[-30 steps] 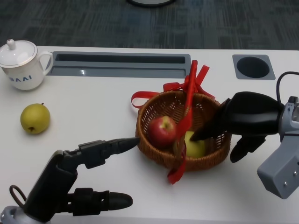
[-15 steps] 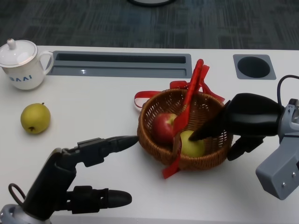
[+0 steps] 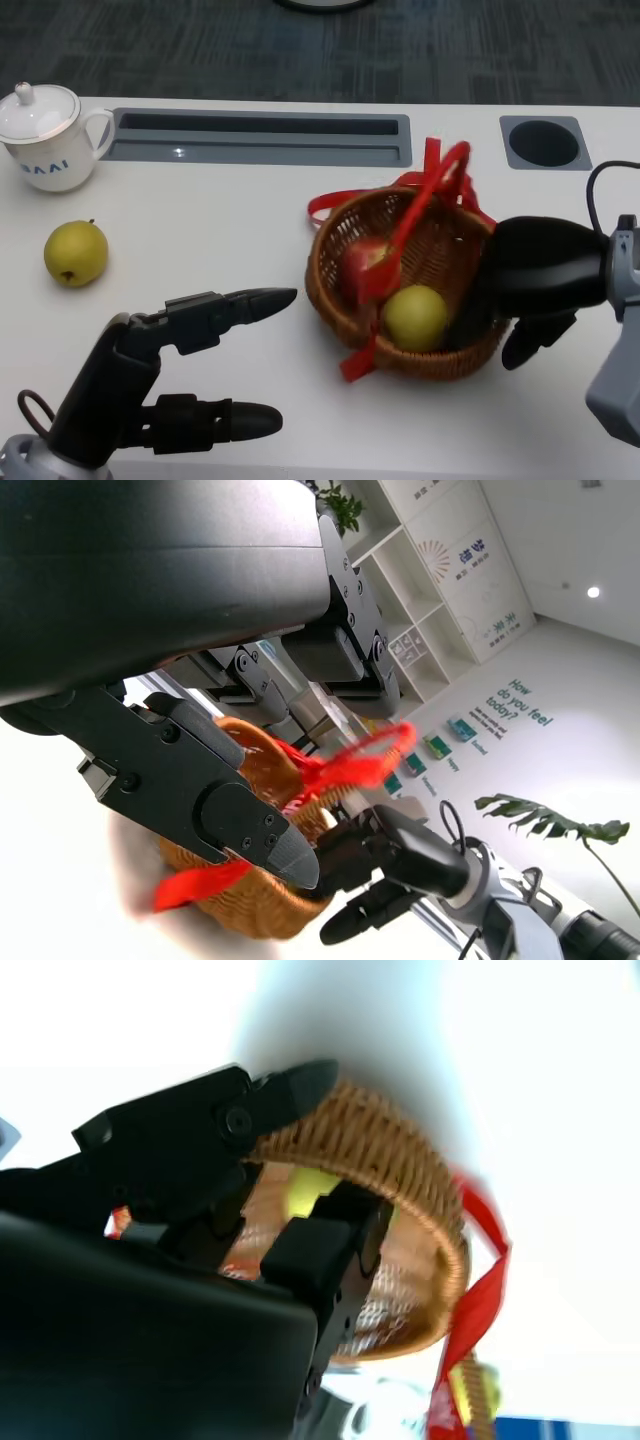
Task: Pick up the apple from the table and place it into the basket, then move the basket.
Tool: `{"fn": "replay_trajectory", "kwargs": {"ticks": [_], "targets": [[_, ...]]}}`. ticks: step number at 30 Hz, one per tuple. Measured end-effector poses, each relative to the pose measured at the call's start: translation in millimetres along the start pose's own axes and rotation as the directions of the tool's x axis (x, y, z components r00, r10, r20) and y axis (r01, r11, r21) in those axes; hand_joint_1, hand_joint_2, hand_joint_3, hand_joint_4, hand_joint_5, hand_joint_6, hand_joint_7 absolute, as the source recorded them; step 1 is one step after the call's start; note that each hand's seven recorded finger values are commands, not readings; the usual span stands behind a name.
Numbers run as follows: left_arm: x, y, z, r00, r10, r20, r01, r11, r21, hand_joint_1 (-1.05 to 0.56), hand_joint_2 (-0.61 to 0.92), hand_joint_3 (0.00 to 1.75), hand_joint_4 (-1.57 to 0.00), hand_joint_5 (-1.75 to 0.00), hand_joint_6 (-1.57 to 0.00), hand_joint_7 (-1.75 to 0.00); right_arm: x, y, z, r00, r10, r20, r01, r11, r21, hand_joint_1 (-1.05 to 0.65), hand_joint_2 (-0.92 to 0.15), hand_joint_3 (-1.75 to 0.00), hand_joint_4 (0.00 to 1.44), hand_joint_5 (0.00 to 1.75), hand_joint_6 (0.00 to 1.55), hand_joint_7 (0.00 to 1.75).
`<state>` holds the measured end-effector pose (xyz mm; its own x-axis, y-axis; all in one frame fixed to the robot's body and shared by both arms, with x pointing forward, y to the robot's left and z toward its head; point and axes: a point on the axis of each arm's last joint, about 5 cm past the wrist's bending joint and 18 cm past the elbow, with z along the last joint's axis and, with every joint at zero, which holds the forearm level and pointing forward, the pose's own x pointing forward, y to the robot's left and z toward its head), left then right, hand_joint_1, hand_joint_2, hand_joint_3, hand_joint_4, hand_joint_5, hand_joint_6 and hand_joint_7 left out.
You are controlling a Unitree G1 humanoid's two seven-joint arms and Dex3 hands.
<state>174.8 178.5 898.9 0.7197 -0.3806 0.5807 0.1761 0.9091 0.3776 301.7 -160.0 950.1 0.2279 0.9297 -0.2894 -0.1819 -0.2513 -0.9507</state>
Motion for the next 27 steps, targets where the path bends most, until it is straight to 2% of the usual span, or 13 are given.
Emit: {"fn": "replay_trajectory", "kwargs": {"ticks": [5, 10, 11, 14, 15, 16, 22, 27], "targets": [[0.7, -1.2, 0.1, 1.0, 0.012, 0.002, -0.012, 1.0, -0.001, -0.4, 0.69, 0.0, -0.79, -0.01, -0.77, -0.01, -8.8, -2.9, 12.5, 0.99, 0.055, 0.132, -0.052, 0.998, -0.022, -0.2, -0.75, -0.01, 1.19, 0.05, 1.15, 0.01], [1.9, -3.5, 0.7, 1.0, 0.024, 0.008, -0.024, 1.0, -0.004, -0.41, 0.7, 0.0, -0.8, -0.01, -0.78, -0.01, -9.9, -2.6, 19.5, 0.982, 0.071, 0.175, -0.067, 0.997, -0.029, -0.21, -0.77, -0.01, 1.26, 0.09, 1.17, 0.02], [2.1, -3.9, 0.8, 1.0, 0.027, 0.008, -0.027, 1.0, -0.004, -0.42, 0.7, 0.0, -0.8, -0.01, -0.78, -0.01, -10.2, -2.6, 20.1, 0.982, 0.07, 0.175, -0.066, 0.997, -0.028, -0.2, -0.78, -0.01, 1.26, 0.16, 1.19, 0.03], [2.4, -4.3, 1.0, 0.999, 0.033, 0.009, -0.033, 0.999, -0.001, -0.42, 0.7, 0.0, -0.8, -0.01, -0.79, -0.01, -11.6, -2.9, 20.0, 0.984, 0.056, 0.168, -0.052, 0.998, -0.024, -0.17, -0.78, 0.0, 1.07, 0.65, 1.23, 0.06], [2.4, -4.4, 1.0, 0.999, 0.034, 0.009, -0.034, 0.999, 0.0, -0.41, 0.7, 0.0, -0.81, -0.01, -0.79, -0.01, -11.5, -2.9, 19.7, 0.985, 0.05, 0.165, -0.047, 0.999, -0.022, -0.18, -0.78, 0.0, 1.01, 0.76, 1.23, 0.07], [2.5, -4.4, 1.0, 0.999, 0.035, 0.009, -0.035, 0.999, 0.0, -0.41, 0.7, 0.0, -0.81, -0.01, -0.79, -0.01, -11.2, -2.7, 19.2, 0.986, 0.045, 0.162, -0.043, 0.999, -0.018, -0.18, -0.78, 0.0, 0.99, 0.78, 1.23, 0.07], [3.0, -4.6, 1.6, 0.999, 0.036, 0.013, -0.036, 0.999, 0.005, -0.41, 0.7, 0.0, -0.82, -0.01, -0.79, -0.01, -8.5, 3.0, 13.7, 0.994, -0.007, 0.105, 0.005, 1.0, 0.019, -0.26, -0.79, 0.0, 1.0, 0.76, 1.23, 0.07], [3.1, -5.4, 1.7, 0.998, 0.053, 0.015, -0.053, 0.999, 0.005, -0.43, 0.71, 0.0, -0.82, -0.01, -0.8, -0.01, -4.1, 5.6, 5.9, 0.999, -0.045, 0.025, 0.044, 0.999, 0.028, -0.3, -0.81, 0.0, 1.08, 0.45, 1.17, 0.01]]}}
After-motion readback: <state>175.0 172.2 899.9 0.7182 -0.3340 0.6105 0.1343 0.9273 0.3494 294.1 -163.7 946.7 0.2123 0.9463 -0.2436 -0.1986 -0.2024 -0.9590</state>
